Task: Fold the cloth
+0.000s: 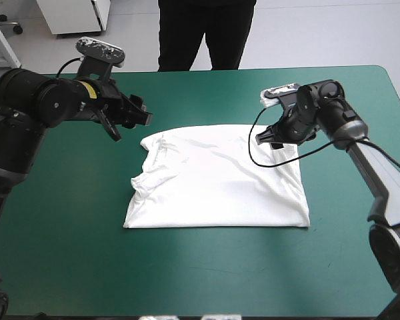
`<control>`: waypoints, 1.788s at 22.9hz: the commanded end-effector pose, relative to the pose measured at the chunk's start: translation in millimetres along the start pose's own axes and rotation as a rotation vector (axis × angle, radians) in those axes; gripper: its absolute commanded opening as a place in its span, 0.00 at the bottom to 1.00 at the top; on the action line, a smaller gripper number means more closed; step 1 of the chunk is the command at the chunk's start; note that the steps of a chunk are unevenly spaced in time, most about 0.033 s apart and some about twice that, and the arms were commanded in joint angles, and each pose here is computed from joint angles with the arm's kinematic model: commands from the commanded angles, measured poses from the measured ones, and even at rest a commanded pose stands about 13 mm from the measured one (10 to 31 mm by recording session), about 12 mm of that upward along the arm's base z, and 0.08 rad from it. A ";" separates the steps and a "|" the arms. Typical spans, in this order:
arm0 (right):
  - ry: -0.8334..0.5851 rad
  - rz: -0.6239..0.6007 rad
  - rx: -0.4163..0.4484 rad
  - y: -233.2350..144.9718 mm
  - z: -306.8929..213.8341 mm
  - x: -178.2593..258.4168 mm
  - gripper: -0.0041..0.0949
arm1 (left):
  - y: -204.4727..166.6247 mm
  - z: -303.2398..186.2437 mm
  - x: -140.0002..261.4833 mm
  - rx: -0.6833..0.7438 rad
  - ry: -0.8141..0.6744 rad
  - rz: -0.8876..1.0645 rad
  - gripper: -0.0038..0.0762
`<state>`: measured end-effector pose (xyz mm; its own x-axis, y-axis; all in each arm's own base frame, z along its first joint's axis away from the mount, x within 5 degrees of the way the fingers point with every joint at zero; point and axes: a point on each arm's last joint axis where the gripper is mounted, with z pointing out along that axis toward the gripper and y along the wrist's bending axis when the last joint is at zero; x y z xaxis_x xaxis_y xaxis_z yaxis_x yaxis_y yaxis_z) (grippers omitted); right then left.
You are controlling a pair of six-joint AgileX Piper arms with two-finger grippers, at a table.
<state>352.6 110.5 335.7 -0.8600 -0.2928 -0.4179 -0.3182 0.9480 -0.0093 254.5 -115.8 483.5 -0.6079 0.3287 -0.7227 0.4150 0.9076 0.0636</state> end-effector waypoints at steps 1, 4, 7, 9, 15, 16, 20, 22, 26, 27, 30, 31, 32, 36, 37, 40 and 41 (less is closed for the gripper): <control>-0.114 0.004 0.097 -9.1 -64.9 11.2 0.61 | 2.4 -30.2 17.7 -0.022 -0.007 -0.023 0.66; -0.160 0.021 0.175 -15.6 -98.1 31.8 0.61 | 2.7 -14.8 50.9 -0.047 0.109 -0.055 0.66; -0.196 0.053 0.218 -18.8 -124.1 63.2 0.61 | 1.8 20.7 90.9 -0.075 0.292 -0.081 0.69; -0.194 0.062 0.221 -18.5 -131.6 90.3 0.61 | -0.4 49.4 113.7 -0.082 0.394 -0.083 0.76; -0.184 0.088 0.259 -20.9 -134.7 137.7 0.61 | -1.2 106.8 142.5 -0.054 0.490 -0.124 0.81; -0.179 0.087 0.261 -21.0 -133.5 140.6 0.61 | -1.6 111.9 145.6 -0.055 0.499 -0.129 0.81; -0.158 0.086 0.262 -20.8 -128.7 150.2 0.61 | -4.4 139.0 164.3 -0.049 0.594 -0.127 0.81; -0.154 0.091 0.262 -20.8 -127.2 152.9 0.61 | -6.9 151.0 172.3 -0.035 0.631 -0.140 0.81; -0.153 0.119 0.240 -18.9 -118.7 157.1 0.61 | -11.5 173.8 180.4 -0.007 0.677 -0.169 0.81; -0.156 0.127 0.224 -17.5 -116.8 158.2 0.61 | -11.7 177.6 181.7 -0.008 0.684 -0.169 0.81; -0.151 0.134 0.196 -15.0 -110.8 159.4 0.61 | -13.7 189.2 187.7 0.000 0.730 -0.179 0.81; -0.151 0.133 0.192 -14.7 -108.2 159.9 0.61 | -15.4 192.7 189.5 0.013 0.745 -0.193 0.81; -0.159 0.130 0.190 -14.6 -105.4 159.7 0.61 | -18.5 199.5 192.9 0.035 0.767 -0.213 0.79; -0.144 0.129 0.178 -13.4 -89.5 163.6 0.61 | -23.1 211.0 198.8 0.063 0.805 -0.252 0.50; -0.149 0.129 0.172 -12.8 -86.1 164.1 0.61 | -23.7 212.1 199.5 0.063 0.810 -0.250 0.44; -0.180 0.165 0.114 -7.9 -66.5 165.9 0.61 | -23.7 215.9 201.3 0.063 0.816 -0.244 0.06; -0.166 0.177 0.088 -5.7 -57.9 164.3 0.61 | -23.7 216.6 201.6 0.071 0.815 -0.226 0.04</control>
<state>183.1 45.9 316.5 -0.8542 -0.1295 -0.5035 -0.1278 0.9911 -0.0381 266.1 -122.9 199.5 -0.9704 0.2404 0.0251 0.2379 0.9683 -0.0761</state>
